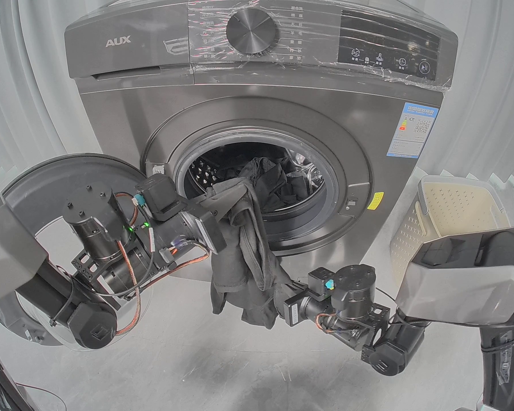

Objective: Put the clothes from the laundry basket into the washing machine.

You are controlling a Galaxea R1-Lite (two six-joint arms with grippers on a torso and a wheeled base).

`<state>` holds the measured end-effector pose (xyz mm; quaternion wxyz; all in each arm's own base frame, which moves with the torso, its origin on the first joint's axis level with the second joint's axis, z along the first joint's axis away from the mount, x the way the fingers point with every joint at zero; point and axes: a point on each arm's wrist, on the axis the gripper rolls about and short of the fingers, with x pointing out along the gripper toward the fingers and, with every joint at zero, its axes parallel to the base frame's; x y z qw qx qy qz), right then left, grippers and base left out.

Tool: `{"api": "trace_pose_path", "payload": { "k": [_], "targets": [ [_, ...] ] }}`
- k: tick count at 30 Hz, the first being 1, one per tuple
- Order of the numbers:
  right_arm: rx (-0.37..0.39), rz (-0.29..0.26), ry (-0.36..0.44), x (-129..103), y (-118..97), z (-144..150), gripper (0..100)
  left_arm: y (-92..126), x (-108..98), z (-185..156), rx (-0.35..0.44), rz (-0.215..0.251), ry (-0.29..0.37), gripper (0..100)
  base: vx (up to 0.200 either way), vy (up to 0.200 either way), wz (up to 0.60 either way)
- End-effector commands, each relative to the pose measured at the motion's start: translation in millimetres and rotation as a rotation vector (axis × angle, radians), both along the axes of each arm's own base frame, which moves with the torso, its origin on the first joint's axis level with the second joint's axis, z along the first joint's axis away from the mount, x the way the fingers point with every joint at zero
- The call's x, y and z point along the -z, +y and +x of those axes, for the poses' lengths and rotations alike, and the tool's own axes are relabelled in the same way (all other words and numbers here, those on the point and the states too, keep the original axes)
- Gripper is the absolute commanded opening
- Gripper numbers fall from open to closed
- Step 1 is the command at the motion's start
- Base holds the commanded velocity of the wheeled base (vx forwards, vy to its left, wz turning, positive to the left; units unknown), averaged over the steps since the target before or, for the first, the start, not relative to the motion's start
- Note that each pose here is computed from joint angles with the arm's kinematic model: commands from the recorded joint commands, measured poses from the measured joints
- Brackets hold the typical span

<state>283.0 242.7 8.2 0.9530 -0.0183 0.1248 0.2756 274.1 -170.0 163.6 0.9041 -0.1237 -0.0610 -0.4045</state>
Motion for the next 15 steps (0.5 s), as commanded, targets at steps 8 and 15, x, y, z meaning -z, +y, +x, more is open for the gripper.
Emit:
{"api": "trace_pose_path", "payload": {
  "k": [8, 15],
  "targets": [
    [-0.017, 0.131, -0.146, -84, -64, -18, 0, 23, 3, -16, -0.030, 0.028, 0.024, 0, 0.000, 0.000, 0.00],
    [-0.008, 0.192, -0.187, -91, -72, -16, 0, 34, 2, -31, -0.044, 0.034, 0.001, 0, 0.000, 0.000, 0.00]
  ]
}}
